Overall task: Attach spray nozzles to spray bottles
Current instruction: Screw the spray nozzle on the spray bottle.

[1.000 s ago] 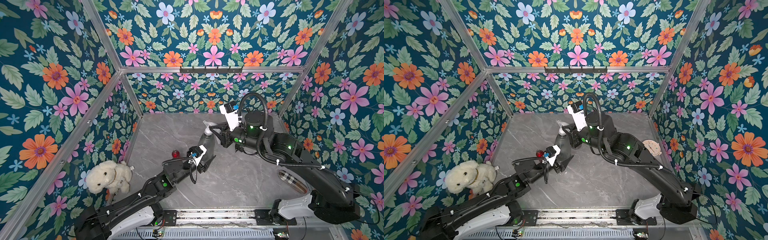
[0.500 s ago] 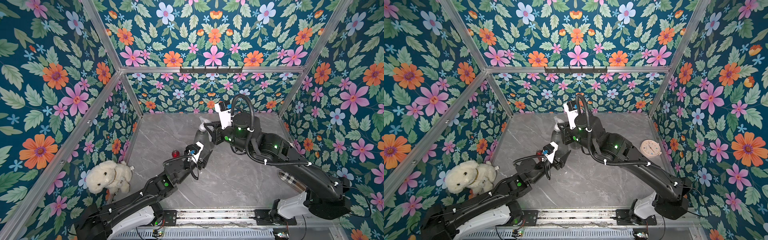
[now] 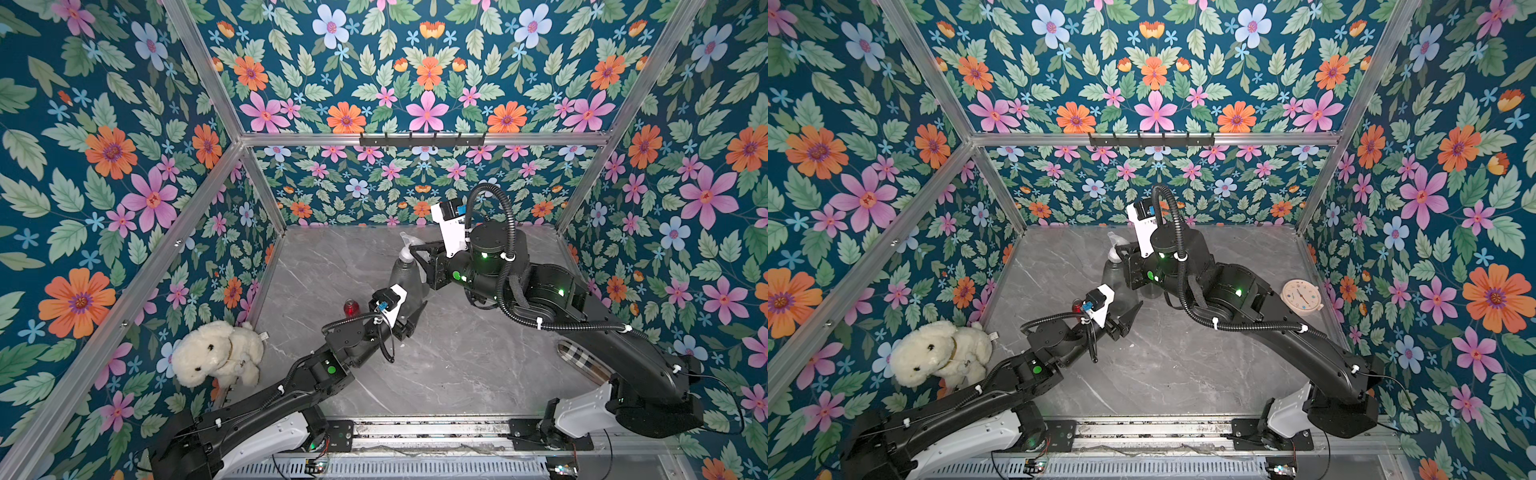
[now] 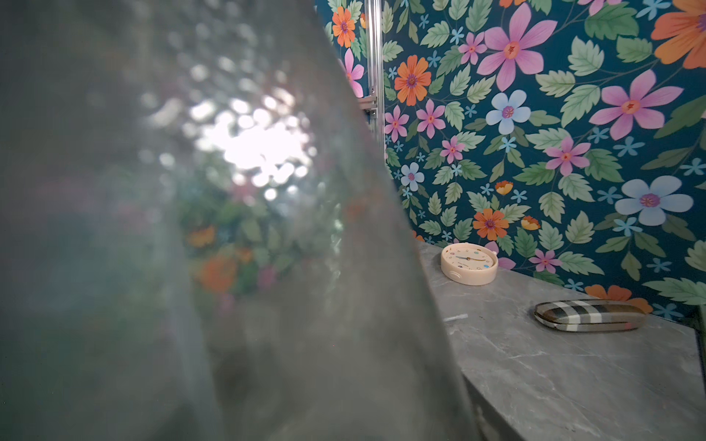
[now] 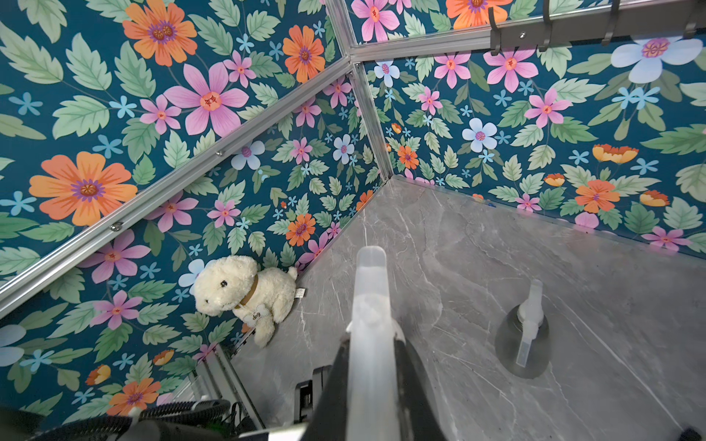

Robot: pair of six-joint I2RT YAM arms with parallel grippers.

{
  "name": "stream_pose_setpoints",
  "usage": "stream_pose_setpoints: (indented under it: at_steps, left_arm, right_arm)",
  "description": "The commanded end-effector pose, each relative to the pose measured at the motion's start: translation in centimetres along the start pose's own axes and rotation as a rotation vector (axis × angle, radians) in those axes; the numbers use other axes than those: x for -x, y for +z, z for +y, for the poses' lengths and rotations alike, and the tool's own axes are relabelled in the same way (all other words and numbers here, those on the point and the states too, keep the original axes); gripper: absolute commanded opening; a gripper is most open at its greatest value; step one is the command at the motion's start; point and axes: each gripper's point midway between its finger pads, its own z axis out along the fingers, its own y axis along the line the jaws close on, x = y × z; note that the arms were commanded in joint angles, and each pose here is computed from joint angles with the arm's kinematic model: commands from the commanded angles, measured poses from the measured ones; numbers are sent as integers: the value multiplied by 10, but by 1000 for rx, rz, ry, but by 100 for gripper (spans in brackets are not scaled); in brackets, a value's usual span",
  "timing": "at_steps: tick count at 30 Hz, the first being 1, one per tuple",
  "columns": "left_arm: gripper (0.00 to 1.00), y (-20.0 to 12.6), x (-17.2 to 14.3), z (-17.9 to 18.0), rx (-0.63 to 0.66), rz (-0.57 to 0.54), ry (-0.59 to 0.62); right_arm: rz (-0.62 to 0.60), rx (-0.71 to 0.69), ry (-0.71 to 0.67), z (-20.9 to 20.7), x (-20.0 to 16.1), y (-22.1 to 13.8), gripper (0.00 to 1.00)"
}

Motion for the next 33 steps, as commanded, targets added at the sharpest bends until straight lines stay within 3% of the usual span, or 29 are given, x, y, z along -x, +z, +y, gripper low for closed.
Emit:
stream_pose_setpoints:
  at_steps: [1, 4, 17, 21, 26, 29, 33]
  left_arm:
    - [0, -5, 38, -26, -150, -150, 70]
    - [0, -6, 37, -32, -184, -147, 75]
    - [0, -10, 40, -33, -195, -151, 63]
    - [0, -15, 43, -43, -259, -156, 72]
    - [0, -25, 51, -62, -383, -167, 68]
    - [0, -26, 50, -65, -402, -163, 60]
    - [0, -24, 48, -67, -412, -151, 60]
  right_arm:
    - [150, 60, -41, 9, -32, -1, 13]
    - [155, 63, -56, 10, -29, -6, 28]
    - [60, 123, -139, 17, 2, -46, 60]
    - [37, 169, -164, 20, 1, -58, 64]
    - [9, 335, -193, 30, 0, -80, 68]
    - [-27, 389, -187, 33, 4, -87, 75]
    - [-17, 399, -174, 36, 2, -80, 75]
